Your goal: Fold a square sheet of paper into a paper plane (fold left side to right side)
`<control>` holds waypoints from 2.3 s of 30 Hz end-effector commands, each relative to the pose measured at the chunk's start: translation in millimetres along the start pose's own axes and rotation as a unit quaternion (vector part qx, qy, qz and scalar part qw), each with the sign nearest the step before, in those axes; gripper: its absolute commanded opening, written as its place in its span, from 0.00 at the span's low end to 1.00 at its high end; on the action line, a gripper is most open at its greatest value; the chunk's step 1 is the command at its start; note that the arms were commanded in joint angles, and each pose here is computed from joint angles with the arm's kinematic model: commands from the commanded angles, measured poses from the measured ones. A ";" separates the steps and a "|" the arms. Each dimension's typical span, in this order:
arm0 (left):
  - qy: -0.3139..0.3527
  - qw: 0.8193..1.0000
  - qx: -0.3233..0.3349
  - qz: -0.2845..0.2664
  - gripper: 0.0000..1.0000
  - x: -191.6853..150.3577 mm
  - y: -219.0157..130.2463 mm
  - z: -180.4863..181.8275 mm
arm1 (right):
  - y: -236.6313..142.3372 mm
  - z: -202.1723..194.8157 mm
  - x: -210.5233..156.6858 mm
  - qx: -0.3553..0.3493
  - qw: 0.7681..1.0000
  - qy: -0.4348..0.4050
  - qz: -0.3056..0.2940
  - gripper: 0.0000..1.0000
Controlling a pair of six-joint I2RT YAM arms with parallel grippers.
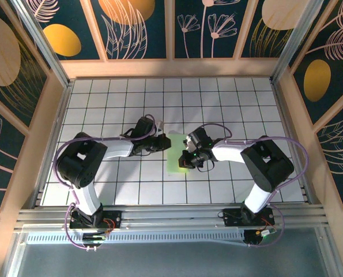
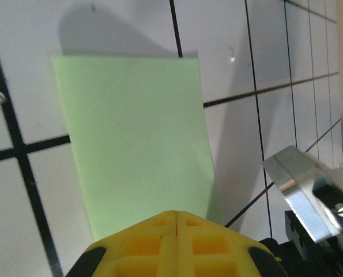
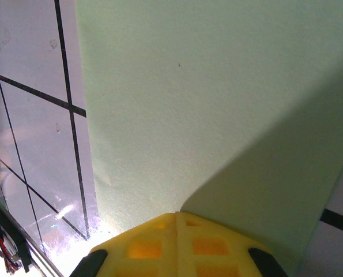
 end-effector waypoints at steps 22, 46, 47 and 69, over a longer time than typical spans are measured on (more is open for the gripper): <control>-0.032 0.997 0.061 0.046 0.00 -29.6 17.3 37.4 | -53.7 3.0 10.6 0.019 0.999 0.040 -0.029 0.39; -0.033 0.996 0.064 0.046 0.00 -32.0 18.3 39.7 | -23.9 -24.7 -25.0 0.005 0.994 0.098 0.045 0.36; -0.034 0.996 0.064 0.046 0.00 -32.1 18.2 39.9 | -23.3 -24.5 -25.0 0.005 0.994 0.099 0.045 0.36; -0.034 0.997 0.060 0.047 0.00 -33.8 18.8 39.5 | -26.9 -8.1 -10.5 0.017 0.997 0.076 0.023 0.35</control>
Point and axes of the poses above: each hand's point on the last joint's axis, 136 mm out from that joint toward the fingers, its own y axis out along the fingers, its own z axis along the line the jaws close on, x = y × z, the point moved 6 cm from there along -y, back along the fingers, and after that the axes turned 2 degrees about y, right-handed, at the moved point
